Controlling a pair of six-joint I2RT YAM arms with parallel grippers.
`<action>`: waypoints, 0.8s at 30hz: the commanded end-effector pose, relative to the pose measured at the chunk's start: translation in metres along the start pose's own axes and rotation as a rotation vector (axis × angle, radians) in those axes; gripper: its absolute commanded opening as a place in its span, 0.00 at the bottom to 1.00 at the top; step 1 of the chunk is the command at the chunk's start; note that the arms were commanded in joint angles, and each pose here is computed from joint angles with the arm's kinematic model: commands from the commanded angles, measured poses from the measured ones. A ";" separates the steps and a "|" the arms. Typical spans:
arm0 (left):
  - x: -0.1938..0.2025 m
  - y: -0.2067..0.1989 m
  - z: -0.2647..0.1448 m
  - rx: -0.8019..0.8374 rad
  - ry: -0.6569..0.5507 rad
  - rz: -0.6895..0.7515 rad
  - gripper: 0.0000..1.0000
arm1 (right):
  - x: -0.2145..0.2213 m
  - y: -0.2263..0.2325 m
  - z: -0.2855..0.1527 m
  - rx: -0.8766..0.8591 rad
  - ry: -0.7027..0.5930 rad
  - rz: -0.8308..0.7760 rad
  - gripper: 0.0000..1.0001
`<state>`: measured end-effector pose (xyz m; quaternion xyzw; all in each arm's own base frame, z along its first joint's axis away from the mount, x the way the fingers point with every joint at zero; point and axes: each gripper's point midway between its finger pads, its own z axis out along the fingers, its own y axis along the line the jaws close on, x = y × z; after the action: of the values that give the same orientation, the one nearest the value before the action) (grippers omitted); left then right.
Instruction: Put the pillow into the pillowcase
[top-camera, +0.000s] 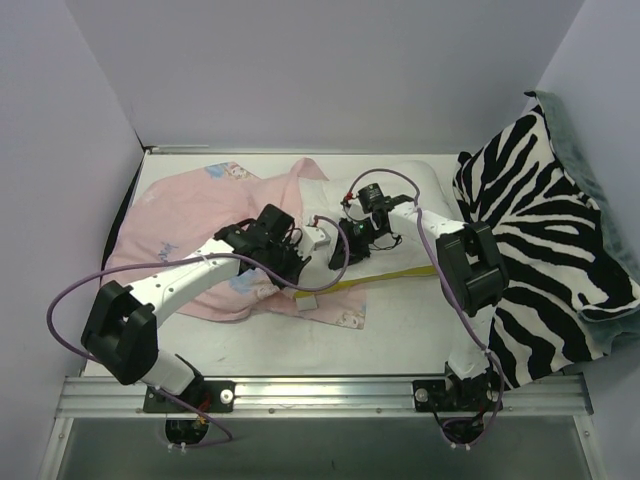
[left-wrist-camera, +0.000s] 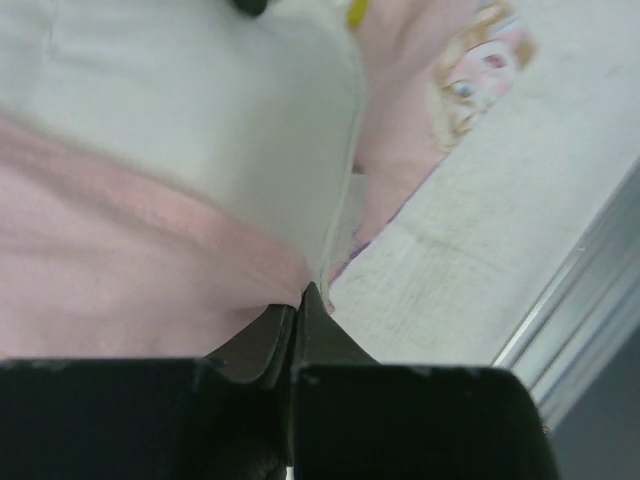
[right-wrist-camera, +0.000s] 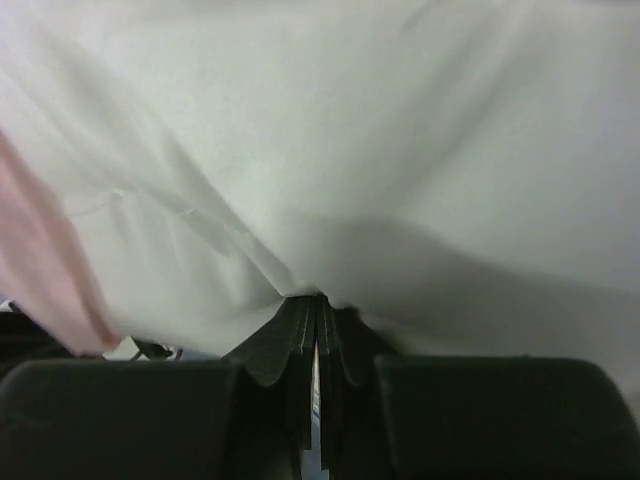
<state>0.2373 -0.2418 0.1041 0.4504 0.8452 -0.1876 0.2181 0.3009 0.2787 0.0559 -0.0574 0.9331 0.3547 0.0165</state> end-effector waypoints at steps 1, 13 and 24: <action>-0.062 -0.066 -0.042 0.278 -0.210 0.099 0.00 | -0.013 0.011 0.003 -0.043 -0.028 0.002 0.00; -0.111 -0.103 -0.052 0.462 -0.298 0.080 0.00 | -0.038 0.042 -0.014 -0.144 -0.115 0.047 0.00; -0.069 -0.077 -0.027 0.403 -0.180 0.098 0.21 | -0.038 0.089 -0.053 -0.371 -0.137 0.032 0.00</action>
<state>0.2140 -0.3233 0.1750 0.4746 0.7666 -0.3760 0.2139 0.3336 0.3133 0.1052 0.0329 0.8784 0.4762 0.0237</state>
